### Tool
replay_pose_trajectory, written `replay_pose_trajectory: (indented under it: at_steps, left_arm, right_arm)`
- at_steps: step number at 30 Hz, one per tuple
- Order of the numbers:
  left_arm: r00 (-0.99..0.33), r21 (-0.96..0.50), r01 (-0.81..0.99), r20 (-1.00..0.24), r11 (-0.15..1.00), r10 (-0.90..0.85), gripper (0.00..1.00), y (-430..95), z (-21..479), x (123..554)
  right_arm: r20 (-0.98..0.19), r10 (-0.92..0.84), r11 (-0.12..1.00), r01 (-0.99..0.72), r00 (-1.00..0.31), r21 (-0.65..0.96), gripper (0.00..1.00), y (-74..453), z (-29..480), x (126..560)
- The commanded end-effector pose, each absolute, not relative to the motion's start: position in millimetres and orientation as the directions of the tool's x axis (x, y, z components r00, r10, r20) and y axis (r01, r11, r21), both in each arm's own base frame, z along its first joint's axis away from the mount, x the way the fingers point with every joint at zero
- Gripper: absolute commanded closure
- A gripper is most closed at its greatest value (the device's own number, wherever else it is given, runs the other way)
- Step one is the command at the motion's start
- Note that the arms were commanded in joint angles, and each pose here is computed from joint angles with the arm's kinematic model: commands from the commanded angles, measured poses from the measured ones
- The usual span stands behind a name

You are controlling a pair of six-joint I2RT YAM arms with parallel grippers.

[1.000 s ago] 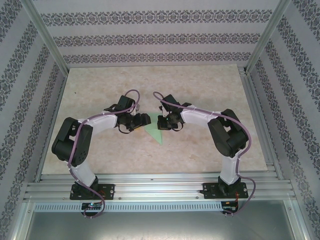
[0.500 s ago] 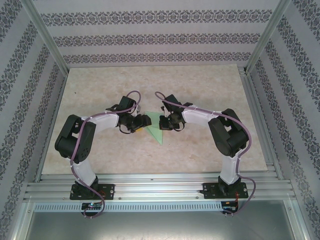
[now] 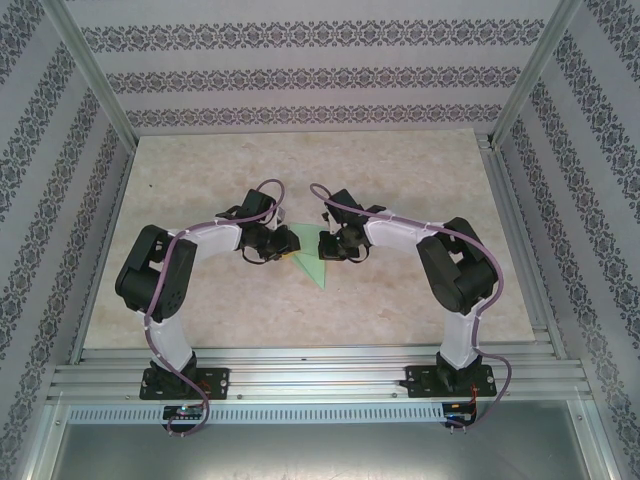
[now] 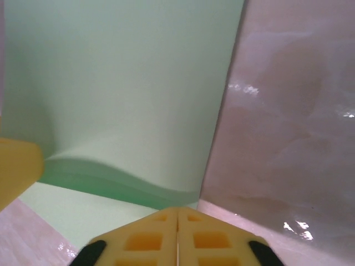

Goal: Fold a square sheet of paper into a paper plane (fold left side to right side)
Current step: Fourth fold the wing at the center of the table.

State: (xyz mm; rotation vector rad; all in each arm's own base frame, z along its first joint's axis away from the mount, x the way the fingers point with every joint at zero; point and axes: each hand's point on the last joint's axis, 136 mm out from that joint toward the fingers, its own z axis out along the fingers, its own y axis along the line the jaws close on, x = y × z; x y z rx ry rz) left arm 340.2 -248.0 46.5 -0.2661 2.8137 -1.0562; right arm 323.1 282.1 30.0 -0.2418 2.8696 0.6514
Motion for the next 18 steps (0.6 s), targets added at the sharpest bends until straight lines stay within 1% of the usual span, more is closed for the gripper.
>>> replay_pose_trajectory:
  at_steps: [1, 4, 6, 8, 10, 14, 18]
  left_arm:
    - [-0.975, -0.684, -0.106, -0.072, 0.722, -0.212, 0.86, -258.8, 57.9, 347.0]
    - [-0.972, -0.683, -0.129, -0.056, 0.719, -0.227, 0.9, -259.0, 59.3, 344.9]
    - [-0.971, -0.683, -0.137, -0.05, 0.718, -0.233, 0.91, -259.3, 61.4, 344.3]
    - [-0.97, -0.683, -0.143, -0.047, 0.717, -0.239, 0.91, -258.9, 63.6, 344.2]
    - [-0.969, -0.679, -0.15, -0.044, 0.719, -0.243, 0.92, -257.9, 65.1, 343.7]
    - [-0.97, -0.678, -0.151, -0.039, 0.72, -0.24, 0.92, -258.8, 66.9, 342.6]
    - [-0.971, -0.679, -0.151, -0.034, 0.719, -0.236, 0.92, -260.9, 67.9, 341.8]
  right_arm:
    - [-0.349, -0.107, 0.898, -0.241, -0.931, 0.367, 0.81, 268.8, 59.8, 335.1]
    - [-0.432, -0.141, 0.901, -0.296, -0.891, 0.316, 0.69, 264.2, 75.1, 331.3]
    - [-0.479, -0.181, 0.899, -0.342, -0.859, 0.273, 0.65, 265.8, 80.8, 324.5]
    - [-0.513, -0.248, 0.893, -0.399, -0.822, 0.209, 0.62, 270.8, 80.6, 313.2]
    - [-0.536, -0.322, 0.884, -0.451, -0.78, 0.124, 0.57, 277.3, 76.6, 301.0]
    - [-0.547, -0.435, 0.854, -0.52, -0.715, 0.001, 0.56, 292.4, 64.3, 285.1]
    - [-0.53, -0.508, 0.827, -0.556, -0.678, -0.082, 0.56, 306.3, 51.5, 281.7]
